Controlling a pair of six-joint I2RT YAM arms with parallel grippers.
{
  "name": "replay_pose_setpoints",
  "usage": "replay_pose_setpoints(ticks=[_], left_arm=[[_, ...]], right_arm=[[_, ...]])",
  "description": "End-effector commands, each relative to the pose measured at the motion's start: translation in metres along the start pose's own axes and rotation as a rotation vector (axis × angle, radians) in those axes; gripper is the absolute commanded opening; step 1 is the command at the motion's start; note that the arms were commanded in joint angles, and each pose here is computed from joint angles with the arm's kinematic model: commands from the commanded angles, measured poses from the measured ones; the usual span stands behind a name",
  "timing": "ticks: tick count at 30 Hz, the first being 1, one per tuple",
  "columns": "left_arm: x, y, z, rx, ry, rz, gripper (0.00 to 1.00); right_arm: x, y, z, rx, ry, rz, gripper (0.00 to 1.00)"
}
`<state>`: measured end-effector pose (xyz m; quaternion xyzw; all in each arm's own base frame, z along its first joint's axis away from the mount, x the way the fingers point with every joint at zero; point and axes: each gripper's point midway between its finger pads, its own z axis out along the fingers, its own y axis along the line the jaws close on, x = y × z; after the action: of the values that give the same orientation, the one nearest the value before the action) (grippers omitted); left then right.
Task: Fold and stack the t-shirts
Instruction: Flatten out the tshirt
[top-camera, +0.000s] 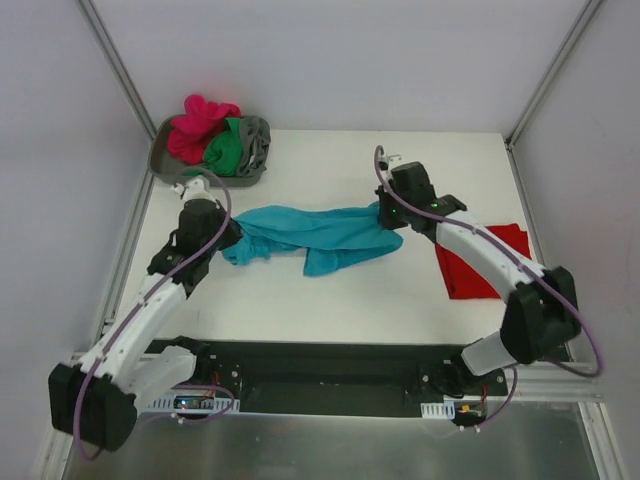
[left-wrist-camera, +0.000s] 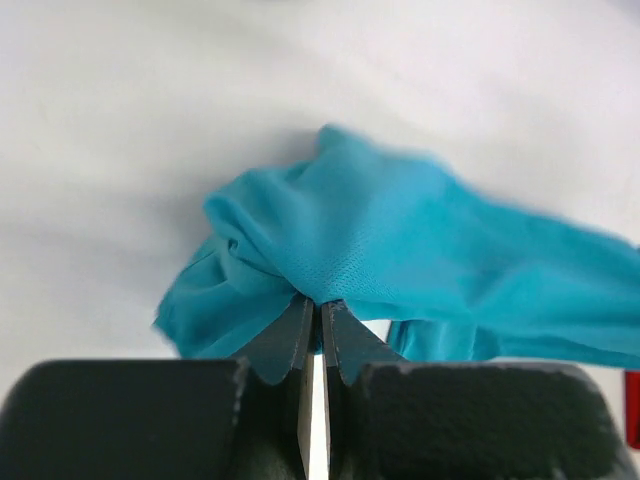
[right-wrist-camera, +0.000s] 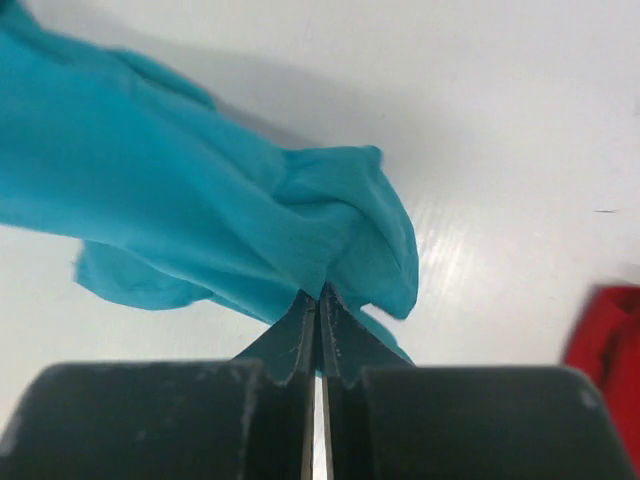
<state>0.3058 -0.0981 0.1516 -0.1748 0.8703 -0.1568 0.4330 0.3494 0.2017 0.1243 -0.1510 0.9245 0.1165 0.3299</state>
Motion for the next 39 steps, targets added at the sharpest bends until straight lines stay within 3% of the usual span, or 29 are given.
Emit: replay_pose_setpoints(ticks=[1, 9, 14, 17, 22, 25, 27, 28, 29, 31, 32, 33, 35, 36, 37, 39], left_arm=[[-0.066, -0.003, -0.058, 0.018, -0.315, -0.026, 0.00], [-0.127, -0.048, -0.194, 0.362, -0.631, -0.037, 0.00], [-0.130, -0.088, -0.275, 0.679, -0.724, 0.045, 0.00], [-0.120, -0.112, -0.308, 0.861, -0.720, 0.126, 0.00], [-0.118, -0.119, -0.313, 0.899, -0.698, 0.145, 0.00], [-0.121, -0.121, -0.288, 0.851, -0.655, 0.131, 0.00], [-0.122, -0.118, -0.251, 0.767, -0.598, 0.113, 0.00], [-0.119, -0.111, -0.221, 0.671, -0.534, 0.113, 0.05], [-0.114, -0.099, -0.176, 0.530, -0.445, 0.103, 0.18], [-0.108, -0.063, -0.114, 0.244, -0.337, 0.077, 0.85], [-0.096, -0.043, -0.075, 0.085, -0.232, 0.087, 0.99], [-0.092, -0.027, -0.057, -0.040, -0.177, 0.079, 0.99], [-0.081, -0.010, -0.033, -0.178, -0.059, 0.094, 0.99], [-0.077, -0.005, -0.026, -0.218, -0.028, 0.099, 0.99], [-0.073, -0.002, -0.021, -0.232, -0.012, 0.104, 0.99], [-0.064, 0.006, -0.020, -0.252, -0.003, 0.087, 0.99]], right_arm=[[-0.036, -0.007, -0.086, 0.034, -0.228, -0.012, 0.01], [-0.051, 0.018, -0.246, -0.162, -0.609, -0.026, 0.01], [-0.045, 0.044, -0.326, -0.345, -0.764, -0.043, 0.01], [-0.042, 0.049, -0.356, -0.399, -0.840, -0.042, 0.01], [-0.043, 0.039, -0.372, -0.349, -0.889, -0.020, 0.01], [-0.050, 0.012, -0.344, -0.184, -0.822, 0.044, 0.01], [-0.055, -0.018, -0.310, 0.003, -0.753, 0.097, 0.01], [-0.057, -0.035, -0.290, 0.109, -0.708, 0.117, 0.01], [-0.057, -0.053, -0.268, 0.224, -0.650, 0.133, 0.01], [-0.057, -0.073, -0.220, 0.348, -0.514, 0.138, 0.01], [-0.053, -0.083, -0.192, 0.377, -0.428, 0.142, 0.01], [-0.049, -0.096, -0.170, 0.405, -0.356, 0.166, 0.02], [-0.045, -0.117, -0.132, 0.467, -0.226, 0.241, 0.31], [-0.042, -0.124, -0.122, 0.497, -0.168, 0.246, 0.56], [-0.041, -0.132, -0.113, 0.537, -0.123, 0.242, 0.72], [-0.036, -0.137, -0.101, 0.587, -0.052, 0.256, 0.88]])
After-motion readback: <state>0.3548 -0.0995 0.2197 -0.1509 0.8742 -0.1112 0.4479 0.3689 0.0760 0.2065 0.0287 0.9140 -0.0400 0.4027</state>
